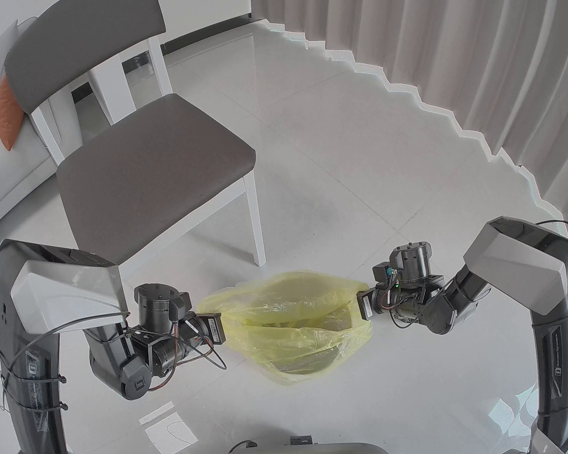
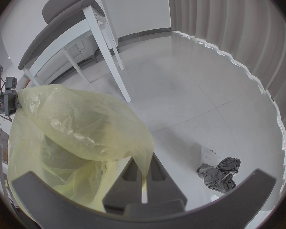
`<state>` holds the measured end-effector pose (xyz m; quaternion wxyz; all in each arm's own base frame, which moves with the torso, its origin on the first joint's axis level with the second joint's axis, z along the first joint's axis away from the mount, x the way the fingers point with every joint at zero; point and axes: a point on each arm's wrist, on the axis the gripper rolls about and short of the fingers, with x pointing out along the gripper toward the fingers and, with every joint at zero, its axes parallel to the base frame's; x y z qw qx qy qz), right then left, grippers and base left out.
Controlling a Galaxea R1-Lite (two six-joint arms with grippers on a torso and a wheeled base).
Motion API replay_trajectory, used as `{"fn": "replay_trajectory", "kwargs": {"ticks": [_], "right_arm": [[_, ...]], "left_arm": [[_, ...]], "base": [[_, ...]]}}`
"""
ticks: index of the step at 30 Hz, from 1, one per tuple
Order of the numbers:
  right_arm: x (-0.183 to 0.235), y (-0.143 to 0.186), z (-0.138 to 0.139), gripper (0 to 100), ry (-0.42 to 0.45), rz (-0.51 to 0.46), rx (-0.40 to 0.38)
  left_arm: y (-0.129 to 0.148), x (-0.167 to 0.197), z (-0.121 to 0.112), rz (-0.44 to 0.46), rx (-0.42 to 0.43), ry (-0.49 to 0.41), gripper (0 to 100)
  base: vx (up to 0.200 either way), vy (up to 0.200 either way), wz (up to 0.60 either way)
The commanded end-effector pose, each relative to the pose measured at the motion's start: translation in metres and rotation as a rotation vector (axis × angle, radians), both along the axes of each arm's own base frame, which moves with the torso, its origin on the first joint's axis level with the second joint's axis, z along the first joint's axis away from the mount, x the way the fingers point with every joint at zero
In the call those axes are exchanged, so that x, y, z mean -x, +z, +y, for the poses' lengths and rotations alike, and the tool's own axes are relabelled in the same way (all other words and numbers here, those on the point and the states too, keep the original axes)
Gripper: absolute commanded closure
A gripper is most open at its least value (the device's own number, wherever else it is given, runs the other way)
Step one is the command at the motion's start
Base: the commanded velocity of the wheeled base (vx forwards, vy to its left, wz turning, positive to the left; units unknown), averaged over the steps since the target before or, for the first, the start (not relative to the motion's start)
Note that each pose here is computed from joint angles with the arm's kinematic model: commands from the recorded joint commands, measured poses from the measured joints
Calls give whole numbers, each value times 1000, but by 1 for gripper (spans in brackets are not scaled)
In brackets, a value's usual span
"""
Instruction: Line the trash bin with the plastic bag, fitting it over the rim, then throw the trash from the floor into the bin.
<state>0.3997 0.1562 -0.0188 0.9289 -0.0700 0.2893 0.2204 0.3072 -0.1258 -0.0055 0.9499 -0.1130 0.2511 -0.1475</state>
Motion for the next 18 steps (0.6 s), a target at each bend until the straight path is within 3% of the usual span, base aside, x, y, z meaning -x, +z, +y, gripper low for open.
{"fn": "replay_trajectory", "kwargs": {"ticks": [1,18], "right_arm": [[-2,-2,0,100,-1,-3,0],[-13,-11,4,100,-2,-6,0]], "left_arm": [[-6,-9,0,-2,2,4,100],[-20,-17,-8,7,-12,-13,100]], "base": [[0,0,0],[0,0,0]]}}
